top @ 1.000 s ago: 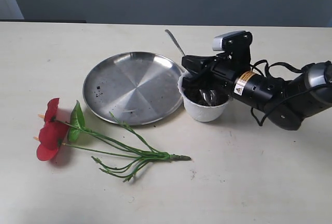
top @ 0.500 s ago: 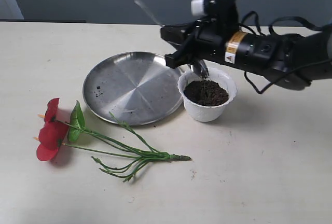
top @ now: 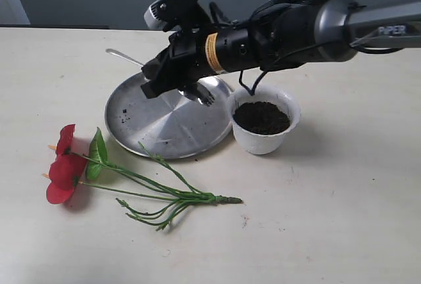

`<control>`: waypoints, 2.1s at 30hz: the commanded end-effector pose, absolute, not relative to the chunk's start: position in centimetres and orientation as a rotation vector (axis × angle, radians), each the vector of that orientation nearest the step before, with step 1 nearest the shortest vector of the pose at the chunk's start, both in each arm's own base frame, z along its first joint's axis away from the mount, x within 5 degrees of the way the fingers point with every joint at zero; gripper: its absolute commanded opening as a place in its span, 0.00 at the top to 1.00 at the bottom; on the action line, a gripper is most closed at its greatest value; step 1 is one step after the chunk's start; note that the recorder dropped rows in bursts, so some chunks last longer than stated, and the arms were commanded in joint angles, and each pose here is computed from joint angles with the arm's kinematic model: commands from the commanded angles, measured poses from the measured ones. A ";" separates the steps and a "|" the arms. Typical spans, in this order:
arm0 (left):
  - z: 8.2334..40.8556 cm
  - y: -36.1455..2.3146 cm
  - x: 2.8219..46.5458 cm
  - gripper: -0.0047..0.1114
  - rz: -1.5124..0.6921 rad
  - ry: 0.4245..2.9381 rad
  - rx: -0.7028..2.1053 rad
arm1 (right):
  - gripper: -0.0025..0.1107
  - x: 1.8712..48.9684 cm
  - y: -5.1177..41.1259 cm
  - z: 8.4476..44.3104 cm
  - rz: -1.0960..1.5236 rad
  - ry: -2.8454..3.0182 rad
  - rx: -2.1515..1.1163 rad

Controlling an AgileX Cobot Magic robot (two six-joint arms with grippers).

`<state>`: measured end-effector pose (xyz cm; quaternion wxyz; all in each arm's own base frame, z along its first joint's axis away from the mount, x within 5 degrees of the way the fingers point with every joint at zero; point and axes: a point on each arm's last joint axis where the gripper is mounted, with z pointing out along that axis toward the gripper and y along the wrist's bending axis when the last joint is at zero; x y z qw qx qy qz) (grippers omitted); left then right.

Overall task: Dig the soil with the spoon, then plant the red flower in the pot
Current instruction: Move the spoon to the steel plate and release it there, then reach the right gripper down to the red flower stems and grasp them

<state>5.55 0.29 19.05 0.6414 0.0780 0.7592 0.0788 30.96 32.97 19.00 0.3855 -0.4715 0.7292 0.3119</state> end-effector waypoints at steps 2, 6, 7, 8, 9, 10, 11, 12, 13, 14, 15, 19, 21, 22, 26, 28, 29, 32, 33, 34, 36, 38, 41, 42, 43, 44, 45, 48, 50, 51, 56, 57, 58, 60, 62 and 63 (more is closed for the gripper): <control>19.2 0.3 5.5 0.96 0.172 1.717 0.171 | 0.98 32.2 34.0 17.1 0.819 1.994 -1.138; 19.2 0.3 5.5 0.96 0.172 1.717 0.171 | 0.98 32.4 34.4 16.3 0.810 2.004 -1.140; 19.2 0.3 5.5 0.96 0.172 1.717 0.171 | 0.98 32.5 34.4 16.1 0.797 2.011 -1.134; 19.2 0.3 5.5 0.96 0.172 1.717 0.171 | 0.98 32.5 34.4 15.8 0.802 2.024 -1.125; 19.2 0.3 5.5 0.96 0.172 1.717 0.171 | 0.98 32.5 34.4 15.4 0.806 2.040 -1.119; 19.2 0.3 5.5 0.96 0.172 1.717 0.171 | 0.98 32.5 34.4 15.0 0.812 2.058 -1.107; 19.2 0.3 5.5 0.96 0.172 1.717 0.171 | 0.98 32.5 34.4 14.8 0.813 2.064 -1.106; 19.2 0.3 5.5 0.96 0.172 1.717 0.171 | 0.98 32.5 34.5 14.3 0.811 2.075 -1.108; 19.2 0.3 5.5 0.96 0.172 1.717 0.171 | 0.98 32.6 34.5 13.6 0.810 2.090 -1.111; 19.2 0.3 5.5 0.96 0.172 1.717 0.171 | 0.98 32.6 34.5 13.4 0.809 2.096 -1.113; 19.2 0.3 5.5 0.96 0.172 1.717 0.171 | 0.98 32.6 34.5 12.8 0.798 2.106 -1.112; 19.2 0.3 5.5 0.96 0.172 1.717 0.171 | 0.98 32.7 34.4 11.8 0.785 2.128 -1.111; 19.2 0.3 5.5 0.96 0.172 1.717 0.171 | 0.98 32.7 34.4 11.8 0.791 2.128 -1.115; 19.2 0.3 5.5 0.96 0.172 1.717 0.171 | 0.98 32.6 34.5 11.8 0.804 2.126 -1.124; 19.2 0.3 5.5 0.96 0.172 1.717 0.171 | 0.98 32.4 34.6 11.9 0.828 2.123 -1.139; 19.2 0.3 5.5 0.96 0.172 1.717 0.171 | 0.98 32.4 34.6 11.9 0.828 2.119 -1.145; 19.2 0.3 5.5 0.96 0.172 1.717 0.171 | 0.98 32.4 34.6 11.9 0.830 2.119 -1.146; 19.2 0.3 5.5 0.96 0.172 1.717 0.171 | 0.98 32.2 34.7 11.9 0.844 2.102 -1.178; 19.2 0.3 5.5 0.96 0.172 1.717 0.171 | 0.98 32.1 34.7 11.9 0.852 2.100 -1.184; 19.2 0.3 5.5 0.96 0.172 1.717 0.171 | 0.98 32.1 34.7 11.9 0.853 2.095 -1.191; 19.2 0.3 5.5 0.96 0.172 1.717 0.171 | 0.98 32.0 34.7 11.9 0.851 2.081 -1.212; 19.2 0.3 5.5 0.96 0.172 1.717 0.171 | 0.98 32.0 34.7 11.9 0.853 2.078 -1.216; 19.2 0.3 5.5 0.96 0.172 1.717 0.171 | 0.97 31.9 34.7 11.9 0.861 2.077 -1.220; 19.2 0.3 5.5 0.96 0.172 1.717 0.171 | 0.95 31.9 34.7 11.9 0.861 2.077 -1.220; 19.2 0.3 5.5 0.96 0.172 1.717 0.171 | 0.90 31.9 34.8 11.9 0.868 2.077 -1.224; 19.2 0.3 5.5 0.96 0.172 1.717 0.171 | 0.85 31.9 34.8 11.9 0.865 2.070 -1.231; 19.2 0.3 5.5 0.96 0.172 1.717 0.171 | 0.78 31.9 34.8 11.9 0.864 2.069 -1.233; 19.2 0.3 5.5 0.96 0.172 1.717 0.171 | 0.58 32.0 34.7 11.9 0.854 2.070 -1.228; 19.2 0.3 5.5 0.96 0.172 1.717 0.171 | 0.48 32.0 34.7 12.0 0.857 2.074 -1.221; 19.2 0.3 5.5 0.96 0.172 1.717 0.171 | 0.47 32.0 34.7 12.1 0.863 2.082 -1.208; 19.2 0.3 5.5 0.96 0.172 1.717 0.171 | 0.48 30.7 35.1 14.3 1.042 2.038 -1.261; 19.2 0.3 5.5 0.96 0.172 1.717 0.171 | 0.48 30.1 35.2 15.0 1.110 2.026 -1.280; 19.2 0.3 5.5 0.96 0.172 1.717 0.171 | 0.48 29.7 35.2 15.6 1.158 2.007 -1.303; 19.2 0.3 5.5 0.96 0.172 1.717 0.171 | 0.48 28.6 35.2 17.1 1.294 1.948 -1.375; 19.2 0.3 5.5 0.96 0.172 1.717 0.171 | 0.49 27.2 35.4 18.5 1.410 1.882 -1.451; 19.2 0.3 5.5 0.96 0.172 1.717 0.171 | 0.52 26.5 35.5 19.2 1.448 1.851 -1.482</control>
